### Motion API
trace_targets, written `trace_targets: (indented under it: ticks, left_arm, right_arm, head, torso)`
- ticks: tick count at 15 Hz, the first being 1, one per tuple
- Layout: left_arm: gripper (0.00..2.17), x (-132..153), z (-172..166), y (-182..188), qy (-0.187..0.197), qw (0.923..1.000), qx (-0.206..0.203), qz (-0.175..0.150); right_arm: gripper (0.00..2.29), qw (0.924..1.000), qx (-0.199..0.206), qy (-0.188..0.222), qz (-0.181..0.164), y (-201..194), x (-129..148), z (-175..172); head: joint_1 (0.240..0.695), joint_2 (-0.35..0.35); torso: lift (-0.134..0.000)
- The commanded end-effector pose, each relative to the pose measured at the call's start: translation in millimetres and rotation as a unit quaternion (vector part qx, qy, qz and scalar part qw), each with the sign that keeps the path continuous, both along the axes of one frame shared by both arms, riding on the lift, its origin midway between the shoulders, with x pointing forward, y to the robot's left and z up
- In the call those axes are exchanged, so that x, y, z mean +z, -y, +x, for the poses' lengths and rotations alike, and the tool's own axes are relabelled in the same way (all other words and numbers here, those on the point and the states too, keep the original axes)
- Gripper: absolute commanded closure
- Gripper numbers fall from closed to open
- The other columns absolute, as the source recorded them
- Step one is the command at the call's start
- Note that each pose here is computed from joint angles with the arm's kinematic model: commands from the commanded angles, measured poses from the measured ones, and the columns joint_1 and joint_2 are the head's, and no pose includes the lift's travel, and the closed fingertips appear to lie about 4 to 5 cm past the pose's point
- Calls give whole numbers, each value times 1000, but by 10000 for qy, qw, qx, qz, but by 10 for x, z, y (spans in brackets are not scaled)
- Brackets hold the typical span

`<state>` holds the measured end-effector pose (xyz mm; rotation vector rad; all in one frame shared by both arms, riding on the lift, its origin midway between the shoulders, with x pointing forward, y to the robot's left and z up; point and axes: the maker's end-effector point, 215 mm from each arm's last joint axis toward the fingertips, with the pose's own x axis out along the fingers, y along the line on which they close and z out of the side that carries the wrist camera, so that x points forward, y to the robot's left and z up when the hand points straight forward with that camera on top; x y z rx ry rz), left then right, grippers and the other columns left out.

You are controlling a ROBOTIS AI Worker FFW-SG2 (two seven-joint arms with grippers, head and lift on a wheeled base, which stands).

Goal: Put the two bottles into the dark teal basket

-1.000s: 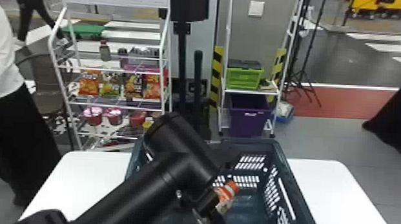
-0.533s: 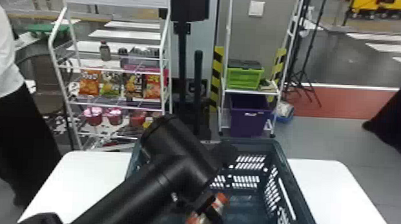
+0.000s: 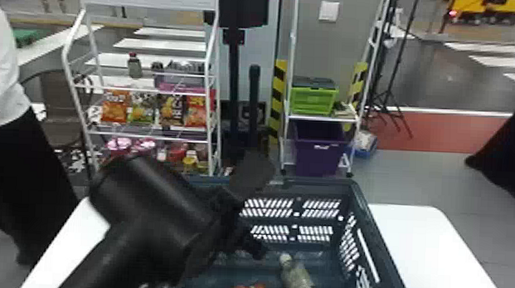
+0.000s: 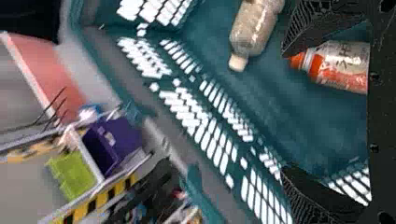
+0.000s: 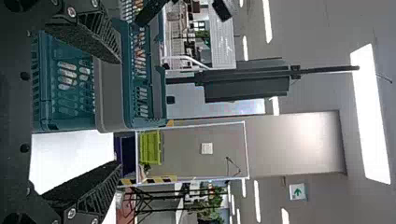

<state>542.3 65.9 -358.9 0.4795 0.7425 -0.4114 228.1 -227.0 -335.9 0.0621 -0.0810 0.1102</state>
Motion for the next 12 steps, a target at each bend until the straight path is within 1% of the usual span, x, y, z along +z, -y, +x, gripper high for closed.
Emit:
trace_targets:
  ticks: [1,2,4,6,7,8,9,10,11,12]
  left_arm:
    - [12,228,-68,-244,630,9970,276,-369]
    - [12,369,-105,-336,988,9926,417,-578]
    - [16,510,-276,-642,1452,9829,780,-816]
    - [16,645,-451,-861,1928,9682,1107,-1151]
    - [22,745,-532,-959,2256,9568,1252,-1339]
    - [29,879,-617,-1047,2670,9396,1367,-1647]
    - [46,1072,-745,-1165,3155,9164,1481,-1967]
    - [49,1105,-896,-1253,3313,9073,1575,-2055]
    - [49,1143,-1109,-1309,3513,8939,1649,-2242]
    - [49,1147,-1286,-1382,3649,8843,1754,-2327]
  right_arm:
    - [130,10000,11,-14,-9,-6,5,-3]
    - [130,10000,26,-22,-12,-16,1,-8]
    - [130,10000,34,-14,-12,-19,5,-3]
    - [130,10000,67,-5,-16,-30,18,23]
    - [130,9999,94,-103,-7,-45,-20,54]
    - [130,9998,98,-149,9,-53,-34,75]
    - [130,9998,111,-157,0,-61,-29,91]
    - [130,9997,123,-187,0,-69,-31,108]
    - [130,9995,140,-271,8,-76,-66,123]
    - [130,9995,161,-263,-2,-84,-53,130]
  head:
    - [499,0]
    - [499,0]
    - [499,0]
    - [499,0]
    - [499,0]
    - [499,0]
    - [499,0]
    - [499,0]
    - [499,0]
    - [499,0]
  torso:
    - [0]
    - [0]
    - [0]
    - [0]
    - [0]
    - [0]
    - [0]
    - [0]
    - [0]
    - [0]
